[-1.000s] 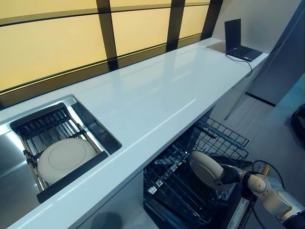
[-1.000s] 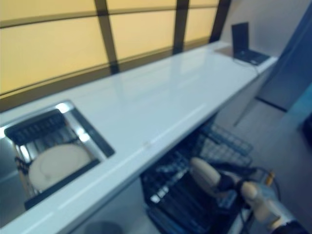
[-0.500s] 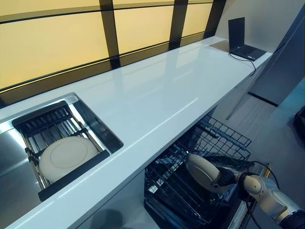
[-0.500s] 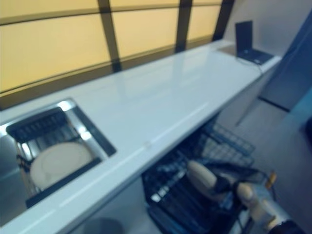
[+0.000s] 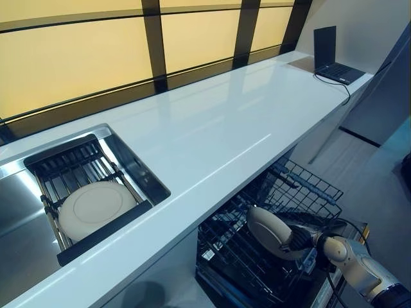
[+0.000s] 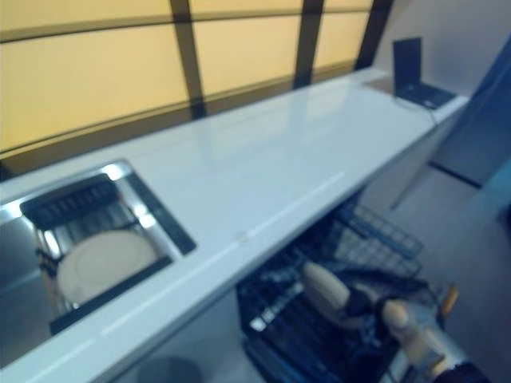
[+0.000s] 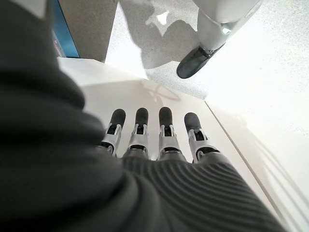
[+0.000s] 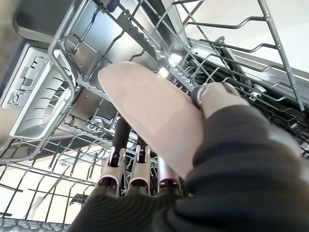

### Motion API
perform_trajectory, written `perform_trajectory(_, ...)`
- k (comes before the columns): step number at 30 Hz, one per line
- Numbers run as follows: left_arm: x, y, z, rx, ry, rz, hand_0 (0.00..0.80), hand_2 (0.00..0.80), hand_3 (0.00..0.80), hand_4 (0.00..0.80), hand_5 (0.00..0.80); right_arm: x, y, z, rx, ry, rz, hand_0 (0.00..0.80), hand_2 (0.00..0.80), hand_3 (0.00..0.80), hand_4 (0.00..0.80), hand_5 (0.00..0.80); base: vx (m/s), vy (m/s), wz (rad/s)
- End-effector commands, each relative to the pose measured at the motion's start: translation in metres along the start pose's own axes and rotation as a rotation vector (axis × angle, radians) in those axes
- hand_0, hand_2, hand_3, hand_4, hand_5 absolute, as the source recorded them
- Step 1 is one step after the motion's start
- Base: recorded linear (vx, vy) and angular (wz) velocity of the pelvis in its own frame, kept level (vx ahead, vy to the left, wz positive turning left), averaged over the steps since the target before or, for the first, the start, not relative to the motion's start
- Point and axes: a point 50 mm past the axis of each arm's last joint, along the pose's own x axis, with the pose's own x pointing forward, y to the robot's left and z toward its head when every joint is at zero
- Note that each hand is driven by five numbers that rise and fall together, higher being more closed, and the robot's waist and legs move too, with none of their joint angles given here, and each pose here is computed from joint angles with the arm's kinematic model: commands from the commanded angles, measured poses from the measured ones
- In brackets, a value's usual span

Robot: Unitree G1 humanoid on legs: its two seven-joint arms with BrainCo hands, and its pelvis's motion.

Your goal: Take plates into dishwasher

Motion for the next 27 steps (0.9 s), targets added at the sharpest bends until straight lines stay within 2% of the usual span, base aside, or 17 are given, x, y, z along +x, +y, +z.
perform_trajectory(1,0.002,0.010,0.010,0.081,-0.017,0.012,0.000,0.000,0.000,0.000,0.000,0.007,-0.012,0.017,-0.033,-0.051,-0.048,0.800,0.800,0.800,0.800,0.800,0.010,0.003,0.03)
perform_trajectory(27,0.003,0.011,0.026,0.108,-0.070,0.010,0.000,0.000,0.000,0.000,0.000,0.033,0.017,-0.006,0.053,0.088,-0.031,0.800,0.800,0.800,0.800,0.800,-0.001,-0.002,0.03)
